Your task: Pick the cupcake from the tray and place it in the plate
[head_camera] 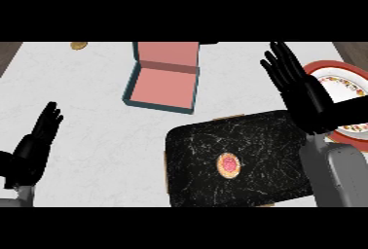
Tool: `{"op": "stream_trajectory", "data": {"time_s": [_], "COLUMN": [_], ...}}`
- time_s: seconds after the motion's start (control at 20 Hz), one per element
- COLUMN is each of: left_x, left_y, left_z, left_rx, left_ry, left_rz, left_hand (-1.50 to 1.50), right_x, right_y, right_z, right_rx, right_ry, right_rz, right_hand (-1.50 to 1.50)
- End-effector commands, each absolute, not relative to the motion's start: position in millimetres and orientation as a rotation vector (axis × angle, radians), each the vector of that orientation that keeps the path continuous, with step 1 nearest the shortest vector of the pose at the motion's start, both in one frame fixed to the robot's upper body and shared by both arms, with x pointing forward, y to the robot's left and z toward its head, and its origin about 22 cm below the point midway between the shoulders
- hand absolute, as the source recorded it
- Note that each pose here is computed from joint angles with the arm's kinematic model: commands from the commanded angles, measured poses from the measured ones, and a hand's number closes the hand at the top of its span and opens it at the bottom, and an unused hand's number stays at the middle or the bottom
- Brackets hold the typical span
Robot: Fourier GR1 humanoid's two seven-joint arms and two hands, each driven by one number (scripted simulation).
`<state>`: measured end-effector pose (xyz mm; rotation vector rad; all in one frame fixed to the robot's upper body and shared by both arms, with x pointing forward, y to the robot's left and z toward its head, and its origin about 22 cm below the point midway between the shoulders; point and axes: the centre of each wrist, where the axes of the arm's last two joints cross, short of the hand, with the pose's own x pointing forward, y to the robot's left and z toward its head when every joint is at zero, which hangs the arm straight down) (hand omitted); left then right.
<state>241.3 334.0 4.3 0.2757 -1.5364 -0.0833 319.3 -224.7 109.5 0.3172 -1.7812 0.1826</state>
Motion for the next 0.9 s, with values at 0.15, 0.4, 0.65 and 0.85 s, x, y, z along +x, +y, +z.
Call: {"op": "stream_trajectory", "data": {"time_s": [0.15, 0.4, 0.65, 0.85], "left_x": [241.5, 227.1, 238.5, 233.2], "left_y": [276.2, 249.4, 237.5, 241.0], "left_z": [-24.7, -42.3, -40.1, -41.1], "left_rx": [0.144, -0.004, -0.012, 0.014], "left_ry": [-1.297, -1.208, -1.169, -1.188], "left_rz": [-0.040, 0.001, 0.012, -0.014], "left_hand": [0.00, 0.00, 0.00, 0.00], "right_x": [333.9, 326.2, 294.4, 293.3], "right_y": [-259.6, -319.3, -295.3, -322.3], "right_z": [154.1, 146.9, 87.0, 113.5], "right_rx": [0.251, -0.397, -0.262, -0.238], "right_ry": [-1.908, -1.876, -2.024, -2.006], "right_rz": [0.279, 0.331, 0.174, 0.304], "right_hand": [1.50, 1.50, -1.50, -1.50]}}
